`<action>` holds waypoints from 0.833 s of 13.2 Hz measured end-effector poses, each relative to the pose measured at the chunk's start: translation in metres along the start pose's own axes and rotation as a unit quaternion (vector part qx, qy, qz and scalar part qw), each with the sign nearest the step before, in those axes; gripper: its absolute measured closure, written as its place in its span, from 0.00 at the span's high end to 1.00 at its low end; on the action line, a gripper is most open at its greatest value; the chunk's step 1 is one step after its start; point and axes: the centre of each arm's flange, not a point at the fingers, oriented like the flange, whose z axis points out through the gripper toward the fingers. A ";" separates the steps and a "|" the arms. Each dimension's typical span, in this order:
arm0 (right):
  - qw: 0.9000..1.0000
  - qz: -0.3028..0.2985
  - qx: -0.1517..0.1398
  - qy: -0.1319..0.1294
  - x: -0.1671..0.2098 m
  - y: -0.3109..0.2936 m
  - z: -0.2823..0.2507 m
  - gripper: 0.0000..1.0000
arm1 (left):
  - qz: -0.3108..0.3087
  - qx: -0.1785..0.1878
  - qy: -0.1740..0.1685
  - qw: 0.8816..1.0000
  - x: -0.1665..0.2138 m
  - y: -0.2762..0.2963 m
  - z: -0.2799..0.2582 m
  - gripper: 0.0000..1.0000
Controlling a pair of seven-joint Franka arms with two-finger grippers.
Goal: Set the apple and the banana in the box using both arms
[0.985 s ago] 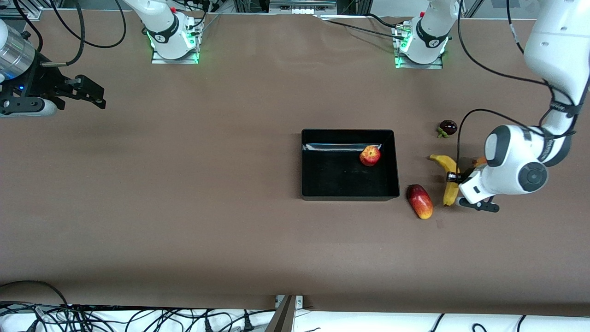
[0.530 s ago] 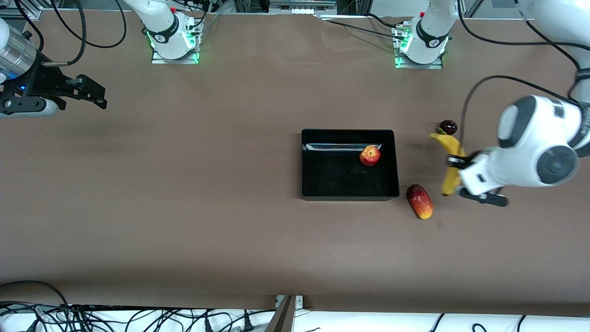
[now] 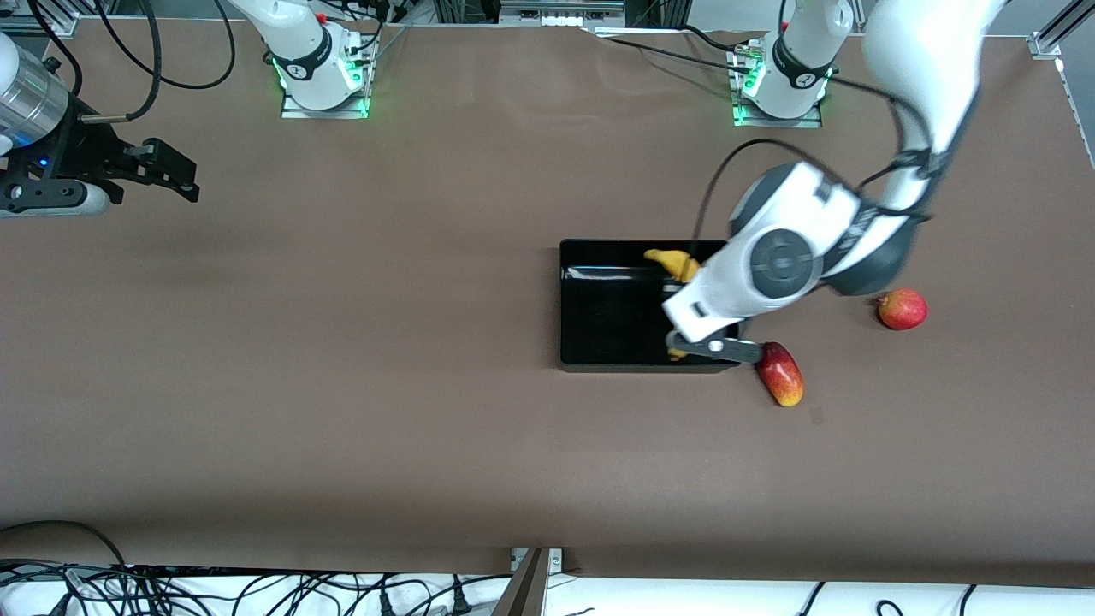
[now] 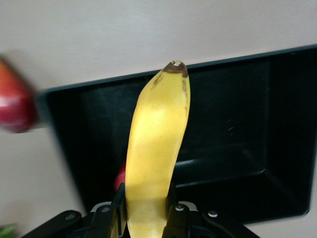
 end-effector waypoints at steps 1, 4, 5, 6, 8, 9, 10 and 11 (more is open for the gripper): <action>1.000 0.000 0.000 0.000 0.000 0.000 0.000 1.00 | -0.006 -0.007 0.001 1.000 0.002 0.014 0.015 0.33; 1.000 0.000 0.000 0.000 0.000 0.000 0.000 1.00 | -0.020 -0.014 -0.016 1.000 0.005 0.027 0.050 0.33; 1.000 0.000 0.000 0.000 0.000 0.000 0.000 1.00 | -0.020 -0.015 -0.023 0.999 0.006 0.029 0.060 0.33; 1.000 0.000 0.000 0.000 0.000 0.000 0.000 1.00 | -0.017 -0.017 -0.027 0.999 0.006 0.033 0.069 0.33; 1.000 0.000 0.000 0.000 0.000 0.000 0.000 1.00 | -0.007 -0.016 -0.035 0.999 0.002 0.047 0.083 0.33; 1.000 0.000 0.000 0.000 0.000 0.000 0.000 1.00 | -0.005 -0.015 -0.037 0.999 -0.001 0.054 0.089 0.33; 1.000 0.000 0.000 0.000 0.000 0.000 0.000 1.00 | -0.004 -0.018 -0.036 0.999 -0.001 0.059 0.094 0.33; 1.000 0.000 0.000 0.000 0.000 0.000 0.000 1.00 | -0.005 -0.023 -0.032 0.999 0.002 0.060 0.100 0.33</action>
